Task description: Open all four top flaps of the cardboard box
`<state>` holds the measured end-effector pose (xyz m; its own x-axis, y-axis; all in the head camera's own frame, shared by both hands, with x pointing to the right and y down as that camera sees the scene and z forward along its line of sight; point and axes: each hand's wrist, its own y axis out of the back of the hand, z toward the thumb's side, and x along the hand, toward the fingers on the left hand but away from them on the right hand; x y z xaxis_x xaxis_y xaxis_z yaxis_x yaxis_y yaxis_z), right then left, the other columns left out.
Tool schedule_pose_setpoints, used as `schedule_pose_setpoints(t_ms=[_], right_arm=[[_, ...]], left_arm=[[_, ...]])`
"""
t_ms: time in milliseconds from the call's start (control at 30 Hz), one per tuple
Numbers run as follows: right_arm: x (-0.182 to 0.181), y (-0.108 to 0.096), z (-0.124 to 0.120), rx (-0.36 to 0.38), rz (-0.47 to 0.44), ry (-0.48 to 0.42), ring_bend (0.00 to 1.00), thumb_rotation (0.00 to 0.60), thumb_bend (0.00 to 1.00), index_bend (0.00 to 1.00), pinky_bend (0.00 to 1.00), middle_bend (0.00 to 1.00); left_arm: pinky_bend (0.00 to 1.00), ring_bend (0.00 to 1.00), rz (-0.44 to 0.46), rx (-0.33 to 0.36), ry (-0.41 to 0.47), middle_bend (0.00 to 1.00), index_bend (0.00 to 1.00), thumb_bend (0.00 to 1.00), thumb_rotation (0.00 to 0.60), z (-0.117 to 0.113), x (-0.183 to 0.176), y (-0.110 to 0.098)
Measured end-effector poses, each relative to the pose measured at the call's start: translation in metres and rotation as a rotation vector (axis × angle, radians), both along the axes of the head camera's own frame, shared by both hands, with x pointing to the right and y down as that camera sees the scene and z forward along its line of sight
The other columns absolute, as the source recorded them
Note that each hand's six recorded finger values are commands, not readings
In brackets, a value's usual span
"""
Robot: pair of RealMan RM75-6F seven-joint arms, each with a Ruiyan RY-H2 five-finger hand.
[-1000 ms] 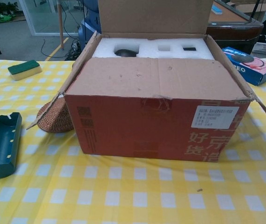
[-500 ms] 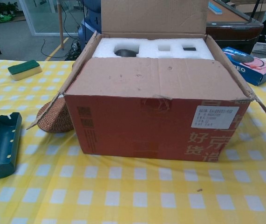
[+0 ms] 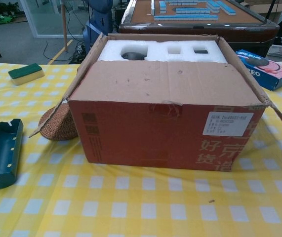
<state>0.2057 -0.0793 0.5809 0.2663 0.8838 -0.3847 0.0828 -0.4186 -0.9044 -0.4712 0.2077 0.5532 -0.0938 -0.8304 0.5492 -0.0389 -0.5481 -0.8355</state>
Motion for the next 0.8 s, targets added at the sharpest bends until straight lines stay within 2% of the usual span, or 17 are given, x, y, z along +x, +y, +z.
schedule_pose_setpoints(t_ms=[200,367,533,800], right_arm=[[0.007,0.055,-0.008,-0.172,-0.101,-0.026,0.14,0.6,0.68,0.16,0.15,0.29],[0.017,0.094,0.001,-0.312,-0.154,-0.025,0.14,0.6,0.84,0.22,0.15,0.29],[0.019,0.113,0.014,-0.366,-0.196,0.004,0.14,0.6,0.96,0.24,0.15,0.29],[0.013,0.122,0.027,-0.384,-0.226,0.008,0.14,0.6,1.0,0.26,0.15,0.29]], left_arm=[[0.0,0.17,0.005,-0.004,0.005,0.34,0.38,0.35,0.242,0.0,0.003,0.001],[0.0,0.17,0.003,-0.002,0.007,0.34,0.38,0.35,0.241,-0.001,0.003,0.003],[0.0,0.17,0.0,0.005,0.009,0.34,0.39,0.35,0.241,-0.003,0.003,0.004],[0.0,0.17,-0.006,0.011,0.012,0.34,0.39,0.35,0.241,-0.004,0.0,0.006]])
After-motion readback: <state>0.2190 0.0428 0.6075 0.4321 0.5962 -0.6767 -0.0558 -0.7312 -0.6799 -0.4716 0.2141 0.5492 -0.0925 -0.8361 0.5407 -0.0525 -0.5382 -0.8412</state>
